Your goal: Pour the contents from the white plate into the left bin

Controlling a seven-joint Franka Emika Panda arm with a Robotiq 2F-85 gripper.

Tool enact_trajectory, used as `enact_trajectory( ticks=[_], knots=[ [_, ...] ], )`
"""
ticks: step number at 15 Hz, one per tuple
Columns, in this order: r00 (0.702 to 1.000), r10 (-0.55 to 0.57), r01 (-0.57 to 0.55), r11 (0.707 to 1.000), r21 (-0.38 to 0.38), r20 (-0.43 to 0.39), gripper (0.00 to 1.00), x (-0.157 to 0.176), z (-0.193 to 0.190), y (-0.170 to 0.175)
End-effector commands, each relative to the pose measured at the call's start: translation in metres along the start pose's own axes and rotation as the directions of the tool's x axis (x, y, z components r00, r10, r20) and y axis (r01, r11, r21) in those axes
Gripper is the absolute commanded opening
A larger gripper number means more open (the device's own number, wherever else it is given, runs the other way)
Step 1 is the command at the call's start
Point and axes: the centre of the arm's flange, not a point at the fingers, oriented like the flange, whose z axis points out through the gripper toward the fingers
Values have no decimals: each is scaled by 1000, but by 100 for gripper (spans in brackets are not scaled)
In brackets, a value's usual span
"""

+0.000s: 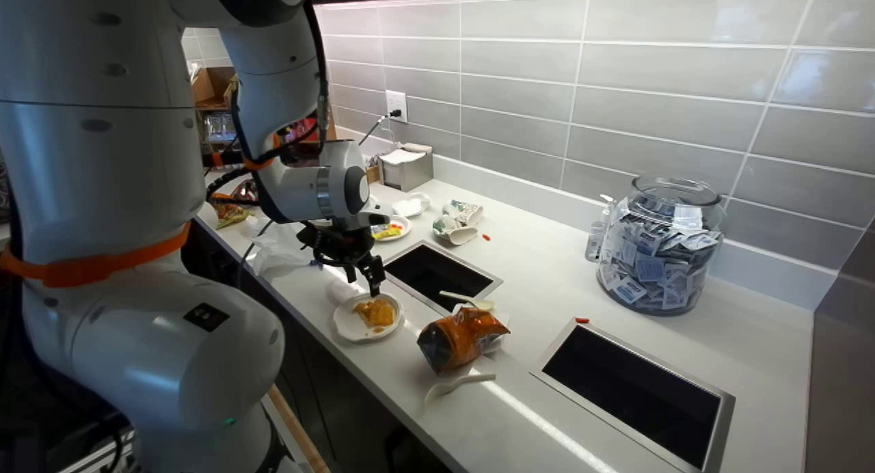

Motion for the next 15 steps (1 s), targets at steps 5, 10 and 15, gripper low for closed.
enact_trajectory(
  ticks=[5, 10, 15],
  knots=[
    [999, 39, -39, 999, 8, 32, 85, -9, 1, 7],
    [998, 50, -50, 999, 12, 39, 75, -10, 2, 8],
    [997, 55, -56, 998, 18, 45, 64, -9, 2, 9]
  ],
)
